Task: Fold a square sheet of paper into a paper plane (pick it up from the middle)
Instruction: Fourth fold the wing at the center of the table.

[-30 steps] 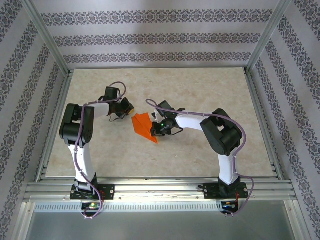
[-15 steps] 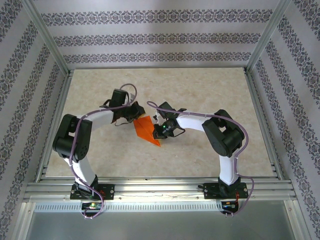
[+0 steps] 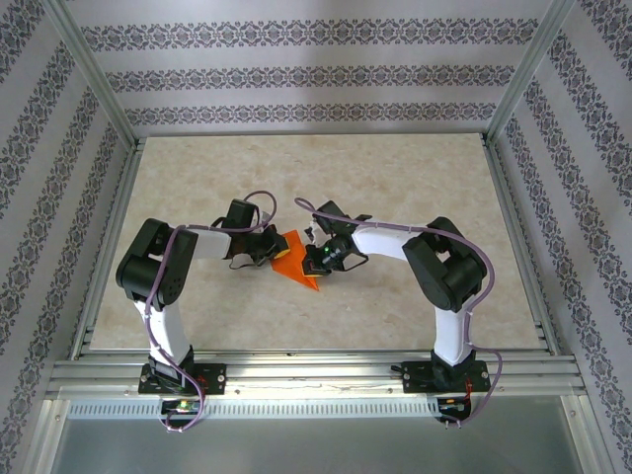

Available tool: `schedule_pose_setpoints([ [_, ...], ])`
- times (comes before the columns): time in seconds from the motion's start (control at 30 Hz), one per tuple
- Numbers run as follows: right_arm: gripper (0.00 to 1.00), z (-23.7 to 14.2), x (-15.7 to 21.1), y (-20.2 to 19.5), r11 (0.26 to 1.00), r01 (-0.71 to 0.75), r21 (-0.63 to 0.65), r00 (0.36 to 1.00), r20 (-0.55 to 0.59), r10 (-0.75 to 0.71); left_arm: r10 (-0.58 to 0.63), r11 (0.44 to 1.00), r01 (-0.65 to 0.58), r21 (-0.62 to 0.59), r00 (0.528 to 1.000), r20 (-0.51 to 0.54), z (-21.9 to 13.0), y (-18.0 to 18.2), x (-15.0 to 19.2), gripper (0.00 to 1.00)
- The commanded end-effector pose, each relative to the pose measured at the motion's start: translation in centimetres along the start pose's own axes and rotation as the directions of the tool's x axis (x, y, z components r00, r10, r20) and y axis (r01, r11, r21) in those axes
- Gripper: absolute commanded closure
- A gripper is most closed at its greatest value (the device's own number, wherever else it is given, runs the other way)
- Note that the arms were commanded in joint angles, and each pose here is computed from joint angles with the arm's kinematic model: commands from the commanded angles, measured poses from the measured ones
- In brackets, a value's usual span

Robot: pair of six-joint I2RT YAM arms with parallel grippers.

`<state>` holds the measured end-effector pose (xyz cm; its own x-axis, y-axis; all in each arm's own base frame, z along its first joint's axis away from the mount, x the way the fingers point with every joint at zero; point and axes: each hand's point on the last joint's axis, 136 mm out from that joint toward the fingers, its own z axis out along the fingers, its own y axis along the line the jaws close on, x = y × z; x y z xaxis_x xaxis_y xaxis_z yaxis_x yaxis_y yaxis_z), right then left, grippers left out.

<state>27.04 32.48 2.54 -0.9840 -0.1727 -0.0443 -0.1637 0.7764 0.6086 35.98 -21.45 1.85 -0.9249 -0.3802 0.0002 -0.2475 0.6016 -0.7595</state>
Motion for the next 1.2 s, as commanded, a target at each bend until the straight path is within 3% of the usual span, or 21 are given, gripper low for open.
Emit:
schedule_pose_setpoints([
  [0.0, 1.0, -0.8, -1.7, 2.7, 0.994, -0.011, -0.11, 0.999, 0.038, 0.016, -0.032, 0.996, 0.032, -0.088, 0.999, -0.002, 0.5, 3.2, 0.9, 0.95],
  [0.27, 1.0, 1.7, -3.1, 1.5, 0.996, -0.051, -0.073, 0.999, 0.008, 0.052, -0.021, 0.995, 0.02, -0.095, 1.0, -0.002, 0.3, 3.1, 0.8, 0.96],
  [0.5, 1.0, 2.3, 0.9, -1.9, 0.996, -0.09, -0.006, 0.995, -0.052, 0.089, -0.037, 0.994, 0.037, -0.104, 0.999, 0.011, 0.1, 3.6, 0.3, 0.96],
  [1.17, 1.0, -0.3, 8.4, -5.4, 0.988, -0.147, -0.035, 0.986, -0.089, 0.144, -0.067, 0.991, 0.07, -0.112, 0.997, 0.026, -0.4, 4.6, 0.3, 0.99],
])
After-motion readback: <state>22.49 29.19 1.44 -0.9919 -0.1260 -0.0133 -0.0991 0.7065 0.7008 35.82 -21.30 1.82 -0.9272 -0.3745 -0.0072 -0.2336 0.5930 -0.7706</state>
